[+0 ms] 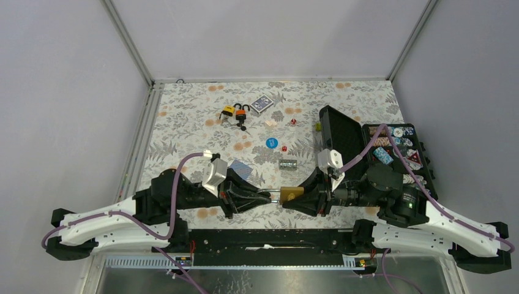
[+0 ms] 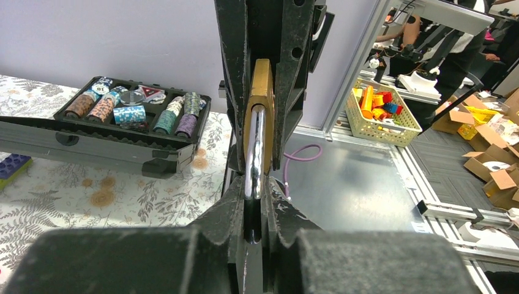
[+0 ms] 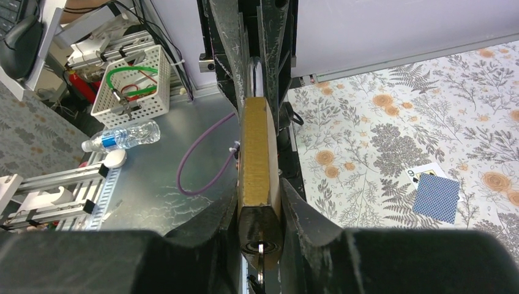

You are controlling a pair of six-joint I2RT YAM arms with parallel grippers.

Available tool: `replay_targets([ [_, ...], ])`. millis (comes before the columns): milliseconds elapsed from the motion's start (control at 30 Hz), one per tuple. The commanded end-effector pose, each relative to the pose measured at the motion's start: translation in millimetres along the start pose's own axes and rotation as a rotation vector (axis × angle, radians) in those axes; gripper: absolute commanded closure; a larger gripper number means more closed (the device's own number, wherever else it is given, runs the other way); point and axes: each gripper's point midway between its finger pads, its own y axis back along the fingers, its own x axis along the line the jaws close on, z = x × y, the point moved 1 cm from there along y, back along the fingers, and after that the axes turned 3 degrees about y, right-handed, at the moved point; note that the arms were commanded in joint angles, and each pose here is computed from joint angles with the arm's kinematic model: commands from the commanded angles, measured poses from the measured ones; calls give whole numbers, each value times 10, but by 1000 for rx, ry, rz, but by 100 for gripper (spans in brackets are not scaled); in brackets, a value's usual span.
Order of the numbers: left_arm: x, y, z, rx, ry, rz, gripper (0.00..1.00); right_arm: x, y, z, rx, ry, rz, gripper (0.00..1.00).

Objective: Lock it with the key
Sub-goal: Lock the lock.

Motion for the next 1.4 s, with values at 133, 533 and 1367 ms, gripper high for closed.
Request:
replay_targets([
  [133, -124, -557, -182, 81, 16, -158, 100, -223, -523, 556, -101, 68, -68, 100],
  [533, -13, -166, -315, 83, 16, -64, 100, -179, 38, 481, -146, 72, -128, 100],
  [1367, 24, 78, -83, -144, 1, -30, 100, -108, 215, 395, -177, 51, -110, 40],
])
